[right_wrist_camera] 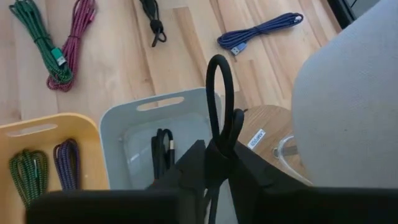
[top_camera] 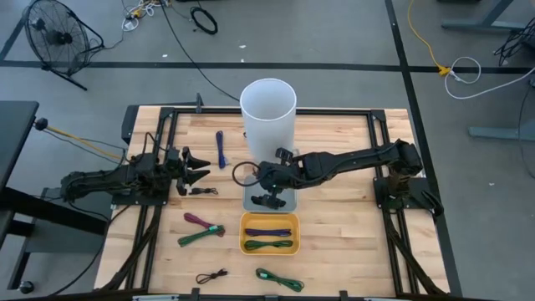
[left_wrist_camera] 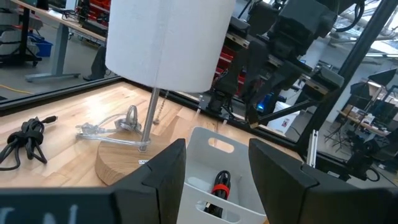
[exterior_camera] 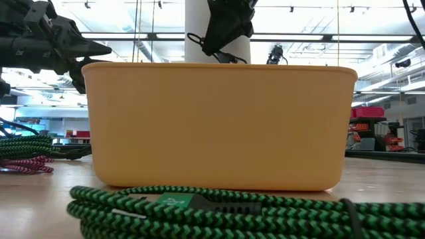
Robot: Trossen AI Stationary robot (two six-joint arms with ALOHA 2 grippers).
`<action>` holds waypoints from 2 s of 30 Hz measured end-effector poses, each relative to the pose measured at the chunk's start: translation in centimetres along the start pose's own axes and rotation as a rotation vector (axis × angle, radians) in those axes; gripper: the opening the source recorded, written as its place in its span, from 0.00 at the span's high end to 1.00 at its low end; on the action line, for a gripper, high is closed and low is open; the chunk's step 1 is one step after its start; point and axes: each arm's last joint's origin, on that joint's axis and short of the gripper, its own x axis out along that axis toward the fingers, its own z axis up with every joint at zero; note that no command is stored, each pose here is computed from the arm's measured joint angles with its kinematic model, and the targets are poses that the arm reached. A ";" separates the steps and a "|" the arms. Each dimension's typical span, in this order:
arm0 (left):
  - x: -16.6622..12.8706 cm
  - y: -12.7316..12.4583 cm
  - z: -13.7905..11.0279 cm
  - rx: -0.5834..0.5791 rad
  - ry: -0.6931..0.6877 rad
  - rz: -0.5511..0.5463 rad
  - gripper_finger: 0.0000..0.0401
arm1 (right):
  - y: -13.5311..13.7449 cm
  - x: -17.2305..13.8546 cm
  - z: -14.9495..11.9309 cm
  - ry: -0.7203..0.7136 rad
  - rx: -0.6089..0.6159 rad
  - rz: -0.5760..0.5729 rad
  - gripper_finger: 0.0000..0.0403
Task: Pick & Place USB Port
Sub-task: Put the black charger cable into the gray bin, then put the green charger cable into the yellow bin
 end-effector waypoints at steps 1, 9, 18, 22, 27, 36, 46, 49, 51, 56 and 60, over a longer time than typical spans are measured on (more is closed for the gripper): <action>0.0 0.0 0.0 0.000 0.000 0.000 0.55 | 0.0 0.0 0.0 0.000 0.000 -0.001 0.81; 0.0 0.0 0.0 0.000 0.000 0.000 0.55 | 0.0 0.0 -0.1 0.005 -0.001 -0.001 0.72; 0.0 0.0 0.0 0.000 0.000 0.000 0.55 | 0.4 -0.1 -0.2 0.008 0.020 0.015 0.75; 0.0 0.0 0.0 0.000 0.001 0.000 0.55 | 1.4 -0.5 -0.5 0.017 0.001 0.052 0.77; 0.0 0.0 0.0 0.000 0.000 0.000 0.55 | 3.3 -1.2 -1.5 0.061 -0.023 0.109 0.79; 0.0 0.0 0.0 0.000 0.004 0.001 0.55 | 7.2 -3.0 -3.6 0.142 -0.019 0.234 0.83; 0.0 0.0 0.0 0.000 0.005 0.001 0.55 | 13.0 -6.2 -5.9 0.170 0.081 0.459 0.83; 0.0 0.0 0.0 0.000 0.005 0.002 0.55 | 15.2 -7.6 -6.6 0.122 0.092 0.536 0.83; 0.0 0.0 -0.1 0.000 0.005 0.002 0.55 | 16.6 -8.5 -7.0 0.087 0.086 0.593 0.83; 0.0 0.0 -0.1 -0.001 0.006 0.002 0.55 | 20.7 -8.6 -8.9 0.033 0.026 0.694 0.83; 0.0 0.0 -0.1 -0.001 0.007 0.002 0.55 | 23.1 -6.9 -10.3 0.035 0.003 0.706 0.83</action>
